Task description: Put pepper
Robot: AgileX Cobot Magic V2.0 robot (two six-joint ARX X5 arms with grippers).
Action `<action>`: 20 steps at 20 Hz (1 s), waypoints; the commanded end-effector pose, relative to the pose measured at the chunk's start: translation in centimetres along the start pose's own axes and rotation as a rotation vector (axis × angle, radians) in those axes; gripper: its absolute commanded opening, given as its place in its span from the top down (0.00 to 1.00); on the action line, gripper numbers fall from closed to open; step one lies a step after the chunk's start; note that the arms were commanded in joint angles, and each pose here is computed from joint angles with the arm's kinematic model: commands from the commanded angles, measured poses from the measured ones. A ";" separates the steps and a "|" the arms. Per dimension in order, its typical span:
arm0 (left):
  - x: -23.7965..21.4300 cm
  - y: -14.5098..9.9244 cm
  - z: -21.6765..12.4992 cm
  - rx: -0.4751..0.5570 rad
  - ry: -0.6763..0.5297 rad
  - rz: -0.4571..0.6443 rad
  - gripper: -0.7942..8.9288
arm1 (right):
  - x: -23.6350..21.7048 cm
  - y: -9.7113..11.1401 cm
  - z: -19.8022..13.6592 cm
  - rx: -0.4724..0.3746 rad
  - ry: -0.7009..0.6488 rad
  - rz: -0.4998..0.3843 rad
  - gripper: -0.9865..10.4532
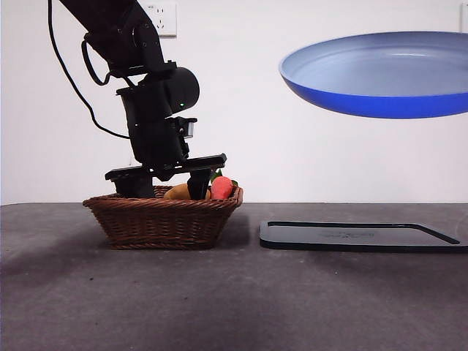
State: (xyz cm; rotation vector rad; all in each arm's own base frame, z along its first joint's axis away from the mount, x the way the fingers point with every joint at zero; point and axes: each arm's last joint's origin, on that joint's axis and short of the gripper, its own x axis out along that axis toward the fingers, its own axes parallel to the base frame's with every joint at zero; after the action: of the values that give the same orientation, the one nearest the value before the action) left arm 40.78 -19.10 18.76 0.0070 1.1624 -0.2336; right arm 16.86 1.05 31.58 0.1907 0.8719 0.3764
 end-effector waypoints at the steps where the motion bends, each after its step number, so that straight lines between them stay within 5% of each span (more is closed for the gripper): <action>1: 0.4 -0.5 0.2 0.000 -0.004 -0.002 0.63 | -0.2 0.1 0.4 -0.017 -0.020 0.010 0.91; 5: 0.4 -0.8 0.1 -0.006 0.004 -0.011 0.78 | -0.2 0.1 0.4 -0.017 -0.021 0.009 0.91; 11: -0.7 -0.3 -0.1 -0.014 0.028 0.004 0.78 | -0.2 0.1 0.5 -0.018 -0.025 0.009 0.91; 20: -11.8 -1.8 0.2 0.027 -0.161 -0.138 0.78 | 2.8 -1.2 1.6 0.055 0.049 0.008 0.91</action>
State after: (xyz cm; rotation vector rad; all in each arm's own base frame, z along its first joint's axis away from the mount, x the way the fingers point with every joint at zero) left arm 36.16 -18.00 29.65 -0.0730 1.0068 -0.3397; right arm 19.68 1.03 29.92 0.2177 0.9430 0.3654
